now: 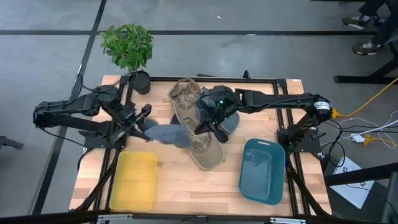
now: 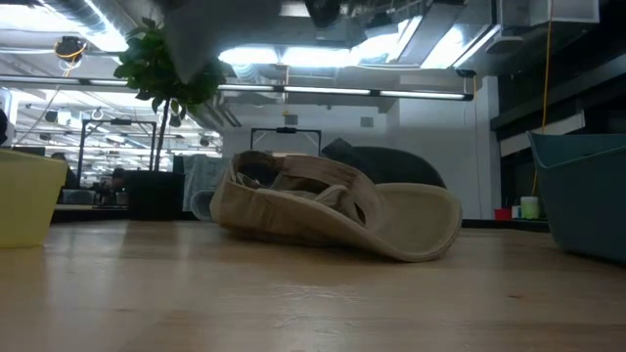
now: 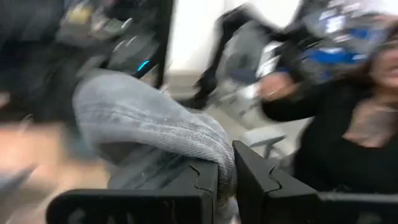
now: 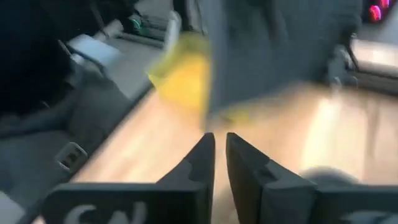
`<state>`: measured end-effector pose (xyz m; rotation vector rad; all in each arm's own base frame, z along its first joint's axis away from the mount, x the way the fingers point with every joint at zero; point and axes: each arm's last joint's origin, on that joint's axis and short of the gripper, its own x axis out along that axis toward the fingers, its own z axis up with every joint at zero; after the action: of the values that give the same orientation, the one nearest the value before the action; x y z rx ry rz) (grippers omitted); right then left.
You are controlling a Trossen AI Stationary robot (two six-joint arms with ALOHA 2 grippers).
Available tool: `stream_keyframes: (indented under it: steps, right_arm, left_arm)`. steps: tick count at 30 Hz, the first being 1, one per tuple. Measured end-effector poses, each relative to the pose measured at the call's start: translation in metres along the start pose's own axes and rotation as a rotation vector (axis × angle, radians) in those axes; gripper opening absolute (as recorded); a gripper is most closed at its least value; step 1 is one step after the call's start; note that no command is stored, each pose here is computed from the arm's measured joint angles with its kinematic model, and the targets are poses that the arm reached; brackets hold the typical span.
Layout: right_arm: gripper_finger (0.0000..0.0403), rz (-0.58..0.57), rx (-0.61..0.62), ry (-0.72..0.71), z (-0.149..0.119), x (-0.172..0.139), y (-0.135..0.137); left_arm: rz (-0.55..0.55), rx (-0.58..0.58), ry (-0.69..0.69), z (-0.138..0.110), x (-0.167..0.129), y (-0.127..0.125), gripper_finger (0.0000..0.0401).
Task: Pick & Place hat
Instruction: Put the bottom blue cap into the blue bin
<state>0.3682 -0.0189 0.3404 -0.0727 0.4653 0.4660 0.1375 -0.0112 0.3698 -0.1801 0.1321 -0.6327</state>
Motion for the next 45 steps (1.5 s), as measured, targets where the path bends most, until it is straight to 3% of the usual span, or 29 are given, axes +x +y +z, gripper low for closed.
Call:
stream_keyframes:
  steps: [3, 7, 14, 19, 23, 30, 40, 45]
  right_arm:
    - [0.0069, -0.149, 0.007, 0.043, -0.002, 0.002, -0.005]
    - [0.0108, -0.297, 0.06, 0.073, -0.003, -0.001, -0.009]
    - [0.0199, -0.358, 0.104, 0.099, -0.003, -0.004, -0.007]
    - [0.0237, -0.61, 0.101, 0.19, 0.013, -0.021, 0.005]
    - [0.024, -0.76, 0.05, 0.17, 0.033, -0.027, 0.016]
    - [0.0226, -0.784, -0.048, -0.05, 0.06, -0.02, 0.026]
    - [0.0213, -0.808, -0.088, -0.151, 0.059, 0.016, 0.011]
    - [0.0213, -0.925, -0.078, -0.147, 0.053, 0.028, -0.004]
  left_arm:
    - [-0.062, 0.008, -0.044, 0.007, 0.001, -0.002, 0.0025]
    - [-0.039, -0.015, -0.08, 0.01, 0.001, 0.0, 0.0025]
    - [0.176, -0.077, -0.107, 0.01, -0.011, 0.014, 0.0025]
    - [0.319, -0.127, -0.119, 0.008, -0.021, 0.027, 0.0025]
    - [0.464, -0.144, -0.149, 0.009, -0.03, 0.037, 0.0025]
    - [0.606, -0.256, -0.215, 0.01, -0.039, 0.057, 0.0026]
    - [0.618, -0.376, -0.28, 0.013, -0.038, 0.082, 0.0028]
    - [0.549, -0.371, -0.296, 0.016, -0.036, 0.081, 0.0033]
